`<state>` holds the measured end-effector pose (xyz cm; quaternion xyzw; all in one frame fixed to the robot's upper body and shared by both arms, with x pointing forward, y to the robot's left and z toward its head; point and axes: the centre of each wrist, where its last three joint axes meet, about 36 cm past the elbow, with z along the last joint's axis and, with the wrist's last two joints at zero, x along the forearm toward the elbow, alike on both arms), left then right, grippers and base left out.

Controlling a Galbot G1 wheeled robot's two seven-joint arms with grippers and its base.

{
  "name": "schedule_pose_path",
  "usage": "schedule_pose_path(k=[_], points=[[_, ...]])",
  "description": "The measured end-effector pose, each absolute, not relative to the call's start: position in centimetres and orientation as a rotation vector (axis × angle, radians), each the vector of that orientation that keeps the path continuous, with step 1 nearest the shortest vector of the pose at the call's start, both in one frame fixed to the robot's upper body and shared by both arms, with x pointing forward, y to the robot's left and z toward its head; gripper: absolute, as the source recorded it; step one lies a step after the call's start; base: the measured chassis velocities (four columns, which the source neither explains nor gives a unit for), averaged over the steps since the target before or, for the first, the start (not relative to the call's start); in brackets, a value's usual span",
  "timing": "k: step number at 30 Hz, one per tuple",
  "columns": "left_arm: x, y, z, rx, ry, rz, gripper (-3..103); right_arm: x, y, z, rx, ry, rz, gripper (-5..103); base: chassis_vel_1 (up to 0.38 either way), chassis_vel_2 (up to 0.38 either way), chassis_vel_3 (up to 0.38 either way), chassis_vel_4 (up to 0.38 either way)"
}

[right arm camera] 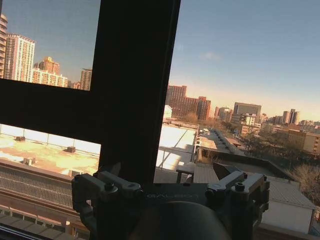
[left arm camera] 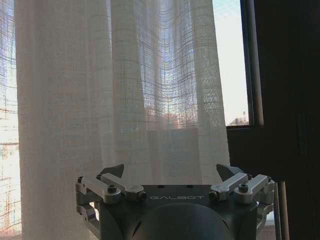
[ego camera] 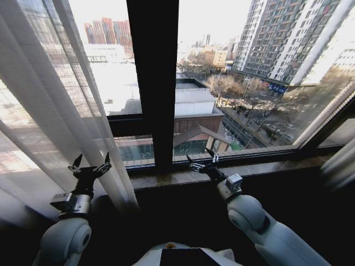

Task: Open the curtains by pulling them apart, changing their state from closed to fully open.

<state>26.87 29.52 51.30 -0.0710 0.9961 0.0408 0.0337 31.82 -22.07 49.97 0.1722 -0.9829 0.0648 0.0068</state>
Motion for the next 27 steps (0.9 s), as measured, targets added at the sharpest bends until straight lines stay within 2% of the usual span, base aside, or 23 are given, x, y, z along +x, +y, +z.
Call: schedule_pose_path(k=[11, 17, 27], points=[[27.7, 30.6, 51.0, -0.252, 3.056, 0.117, 100, 32.3, -22.7, 49.8, 0.485, -3.096, 0.222, 100, 0.0, 0.0, 0.0, 0.0], [28.0, 30.2, 51.4, -0.071, 3.061, 0.099, 100, 32.4, -22.8, 49.8, 0.467, -3.099, 0.227, 100, 0.0, 0.0, 0.0, 0.0], [29.0, 30.6, 51.3, -0.035, 3.073, 0.1, 100, 32.8, -23.1, 49.7, 0.463, -3.098, 0.252, 100, 0.0, 0.0, 0.0, 0.0]])
